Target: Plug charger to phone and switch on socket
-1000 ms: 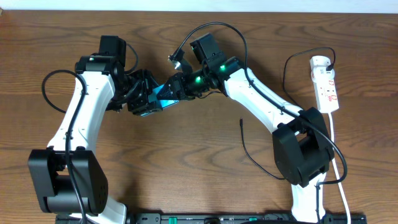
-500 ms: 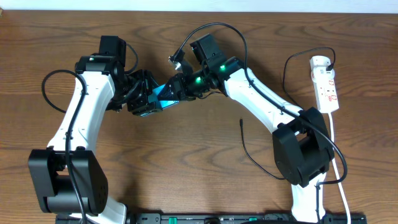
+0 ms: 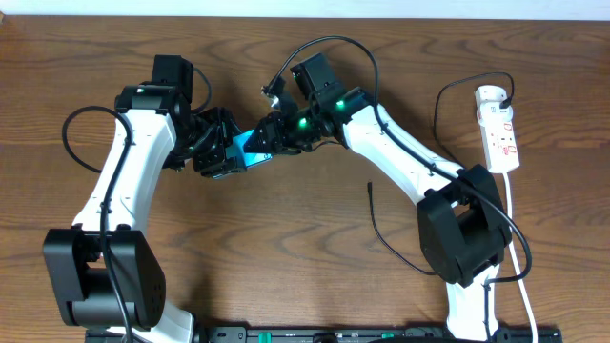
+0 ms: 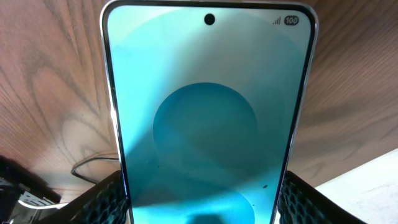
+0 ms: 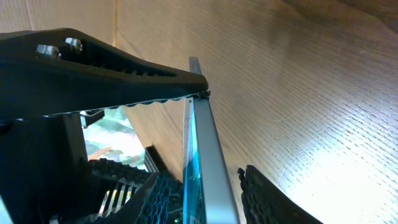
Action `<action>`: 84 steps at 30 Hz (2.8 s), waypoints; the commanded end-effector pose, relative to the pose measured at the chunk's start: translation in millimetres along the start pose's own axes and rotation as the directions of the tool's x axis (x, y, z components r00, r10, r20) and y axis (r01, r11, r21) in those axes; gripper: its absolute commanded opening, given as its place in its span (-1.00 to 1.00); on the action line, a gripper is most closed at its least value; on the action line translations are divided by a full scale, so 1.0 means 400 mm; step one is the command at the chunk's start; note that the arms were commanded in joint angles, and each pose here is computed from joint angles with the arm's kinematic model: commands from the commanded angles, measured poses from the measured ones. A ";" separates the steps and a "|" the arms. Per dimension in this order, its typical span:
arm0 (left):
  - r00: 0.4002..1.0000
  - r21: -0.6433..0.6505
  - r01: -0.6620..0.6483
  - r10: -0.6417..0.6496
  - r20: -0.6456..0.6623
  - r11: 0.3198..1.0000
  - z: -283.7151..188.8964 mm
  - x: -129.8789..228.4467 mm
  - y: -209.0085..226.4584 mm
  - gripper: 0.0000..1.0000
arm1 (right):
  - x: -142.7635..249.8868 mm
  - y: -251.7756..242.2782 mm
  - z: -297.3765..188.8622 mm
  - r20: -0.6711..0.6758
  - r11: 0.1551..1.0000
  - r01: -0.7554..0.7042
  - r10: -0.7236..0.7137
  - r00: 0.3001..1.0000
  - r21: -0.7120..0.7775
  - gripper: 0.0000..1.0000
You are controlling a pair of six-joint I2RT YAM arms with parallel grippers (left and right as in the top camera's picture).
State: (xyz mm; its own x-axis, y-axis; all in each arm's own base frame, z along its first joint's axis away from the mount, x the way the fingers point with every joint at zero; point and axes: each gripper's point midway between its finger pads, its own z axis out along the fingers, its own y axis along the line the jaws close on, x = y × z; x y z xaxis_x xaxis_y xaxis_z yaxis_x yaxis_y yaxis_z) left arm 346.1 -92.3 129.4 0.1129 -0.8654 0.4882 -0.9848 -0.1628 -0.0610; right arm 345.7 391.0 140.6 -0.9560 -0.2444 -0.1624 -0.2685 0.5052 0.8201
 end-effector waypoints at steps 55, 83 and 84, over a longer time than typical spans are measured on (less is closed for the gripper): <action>0.988 0.058 -0.153 0.153 0.003 0.986 -0.002 0.005 -0.038 0.31 | -0.004 0.021 0.021 0.010 1.000 -0.002 0.002 1.000 0.009 -0.97; 0.449 0.668 -0.652 0.893 -0.041 0.359 -0.212 0.176 -0.234 0.83 | -0.254 -0.079 -0.288 0.172 0.783 -0.542 0.605 0.777 -0.307 -0.97; 0.434 0.664 -0.666 0.900 -0.025 0.340 -0.206 0.180 -0.233 0.84 | -0.275 -0.058 -0.296 0.155 0.732 -0.582 0.659 0.736 -0.354 -0.97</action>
State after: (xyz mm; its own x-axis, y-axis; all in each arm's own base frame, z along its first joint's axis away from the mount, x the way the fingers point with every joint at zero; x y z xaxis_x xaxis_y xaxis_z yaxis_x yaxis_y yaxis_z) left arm 438.5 -91.9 239.9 -0.7900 -0.5548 0.2611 -0.4080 0.1577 -0.8993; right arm 469.2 298.1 177.1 -0.9620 0.2541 0.0999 0.1902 0.3612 0.9129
